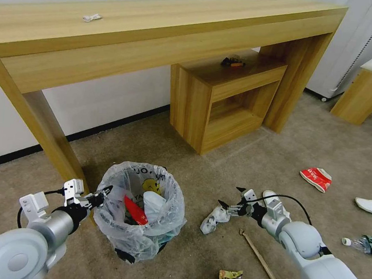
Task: Pick up the trash bin and place the garbage on the floor into it.
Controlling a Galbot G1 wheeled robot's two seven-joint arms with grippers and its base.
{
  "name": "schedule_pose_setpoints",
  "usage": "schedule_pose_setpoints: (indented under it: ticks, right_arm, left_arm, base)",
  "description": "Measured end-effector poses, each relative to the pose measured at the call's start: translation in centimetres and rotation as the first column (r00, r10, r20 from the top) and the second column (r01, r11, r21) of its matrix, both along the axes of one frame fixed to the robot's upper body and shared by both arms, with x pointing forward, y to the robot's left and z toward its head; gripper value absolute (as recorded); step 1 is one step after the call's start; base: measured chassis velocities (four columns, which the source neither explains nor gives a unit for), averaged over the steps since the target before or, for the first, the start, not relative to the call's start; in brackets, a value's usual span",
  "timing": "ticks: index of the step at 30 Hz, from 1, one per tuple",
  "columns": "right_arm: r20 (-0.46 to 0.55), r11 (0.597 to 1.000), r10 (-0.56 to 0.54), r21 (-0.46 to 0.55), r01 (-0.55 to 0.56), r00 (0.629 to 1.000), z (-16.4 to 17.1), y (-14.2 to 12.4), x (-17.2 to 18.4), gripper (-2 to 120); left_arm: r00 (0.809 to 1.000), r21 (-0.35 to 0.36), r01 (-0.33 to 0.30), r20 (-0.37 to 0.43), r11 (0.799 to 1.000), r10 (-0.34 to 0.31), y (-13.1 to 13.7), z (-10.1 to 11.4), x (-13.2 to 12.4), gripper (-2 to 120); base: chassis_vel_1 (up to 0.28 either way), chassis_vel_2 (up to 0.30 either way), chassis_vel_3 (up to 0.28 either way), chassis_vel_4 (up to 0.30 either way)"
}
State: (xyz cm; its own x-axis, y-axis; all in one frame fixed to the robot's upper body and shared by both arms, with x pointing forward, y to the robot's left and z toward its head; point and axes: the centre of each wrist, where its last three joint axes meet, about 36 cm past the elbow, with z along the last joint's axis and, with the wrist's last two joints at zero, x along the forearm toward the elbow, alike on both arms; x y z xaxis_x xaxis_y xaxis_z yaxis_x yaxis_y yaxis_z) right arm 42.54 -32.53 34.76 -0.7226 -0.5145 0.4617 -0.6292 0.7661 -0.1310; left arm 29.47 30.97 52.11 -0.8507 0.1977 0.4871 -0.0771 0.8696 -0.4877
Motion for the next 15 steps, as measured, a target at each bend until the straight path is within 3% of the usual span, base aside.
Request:
schedule_pose_setpoints:
  ticks: [15]
  right_arm:
    - [-0.037,0.973,0.226,-0.049,-0.227,0.973,-3.4,-2.2,3.3,100]
  left_arm:
    - [1.0,0.005,0.008,0.01,1.0,-0.008,-0.3,0.4,-0.2,2]
  base:
    - [0.0,0.0,0.0,0.0]
